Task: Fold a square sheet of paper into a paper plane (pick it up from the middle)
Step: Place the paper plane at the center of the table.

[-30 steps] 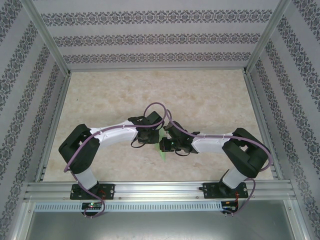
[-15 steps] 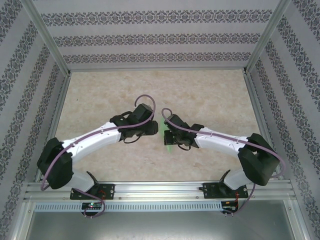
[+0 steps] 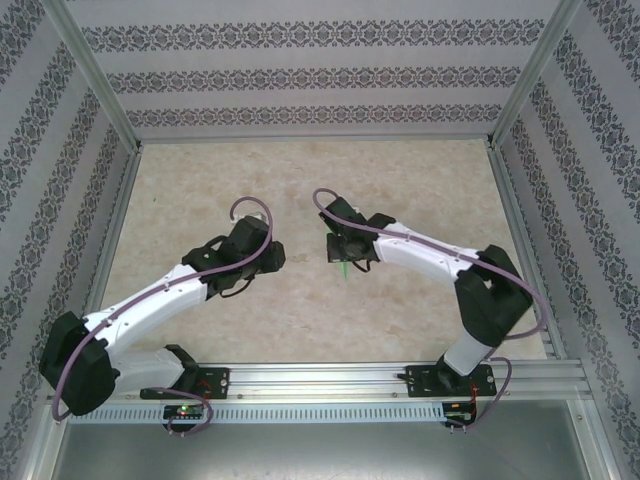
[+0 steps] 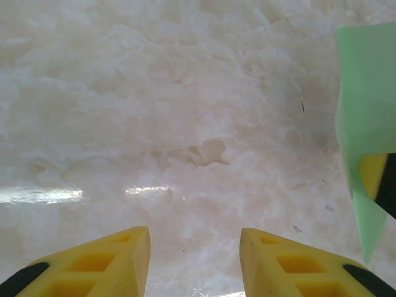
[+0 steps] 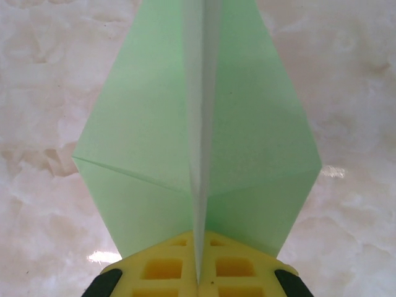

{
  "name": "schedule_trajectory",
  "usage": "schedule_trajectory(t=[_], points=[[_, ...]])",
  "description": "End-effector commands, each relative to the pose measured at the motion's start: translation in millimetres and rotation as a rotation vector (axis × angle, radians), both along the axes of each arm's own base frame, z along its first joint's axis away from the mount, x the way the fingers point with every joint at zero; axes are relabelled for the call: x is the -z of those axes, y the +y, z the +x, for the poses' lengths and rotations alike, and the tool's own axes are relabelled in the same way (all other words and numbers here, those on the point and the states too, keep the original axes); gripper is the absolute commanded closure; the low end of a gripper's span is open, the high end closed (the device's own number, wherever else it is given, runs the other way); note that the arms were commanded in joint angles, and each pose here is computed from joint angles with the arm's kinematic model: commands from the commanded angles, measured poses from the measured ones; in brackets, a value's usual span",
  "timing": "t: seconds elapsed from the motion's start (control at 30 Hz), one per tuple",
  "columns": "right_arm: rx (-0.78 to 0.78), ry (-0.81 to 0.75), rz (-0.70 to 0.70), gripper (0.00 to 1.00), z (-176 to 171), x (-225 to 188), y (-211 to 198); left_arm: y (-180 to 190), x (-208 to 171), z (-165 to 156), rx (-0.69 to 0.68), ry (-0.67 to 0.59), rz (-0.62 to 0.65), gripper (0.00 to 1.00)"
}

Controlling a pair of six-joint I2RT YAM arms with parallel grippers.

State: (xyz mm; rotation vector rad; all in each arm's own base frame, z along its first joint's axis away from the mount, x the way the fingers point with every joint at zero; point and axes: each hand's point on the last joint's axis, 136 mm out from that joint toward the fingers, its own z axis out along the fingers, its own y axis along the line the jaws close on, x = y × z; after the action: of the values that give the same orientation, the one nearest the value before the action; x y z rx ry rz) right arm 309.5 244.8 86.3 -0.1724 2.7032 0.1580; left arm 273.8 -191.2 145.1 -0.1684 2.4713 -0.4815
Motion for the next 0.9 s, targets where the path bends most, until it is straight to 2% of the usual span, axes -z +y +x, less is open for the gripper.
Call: schedule_trajectory(t=[0.0,0.17,0.87], points=[[-0.027,0.029,-0.091,0.96,4.7,7.4,-0.6,12.1,-7.1,6.0,-0.056,-0.050,-0.015,0.57],[-0.031,0.065,-0.124,0.95,9.7,22.1,5.7,16.9,-3.0,3.1,-0.066,-0.042,-0.024,0.57],[-0.003,0.154,-0.084,0.87,2.5,70.4,12.5,9.5,7.1,5.4,-0.035,0.006,-0.024,0.58]])
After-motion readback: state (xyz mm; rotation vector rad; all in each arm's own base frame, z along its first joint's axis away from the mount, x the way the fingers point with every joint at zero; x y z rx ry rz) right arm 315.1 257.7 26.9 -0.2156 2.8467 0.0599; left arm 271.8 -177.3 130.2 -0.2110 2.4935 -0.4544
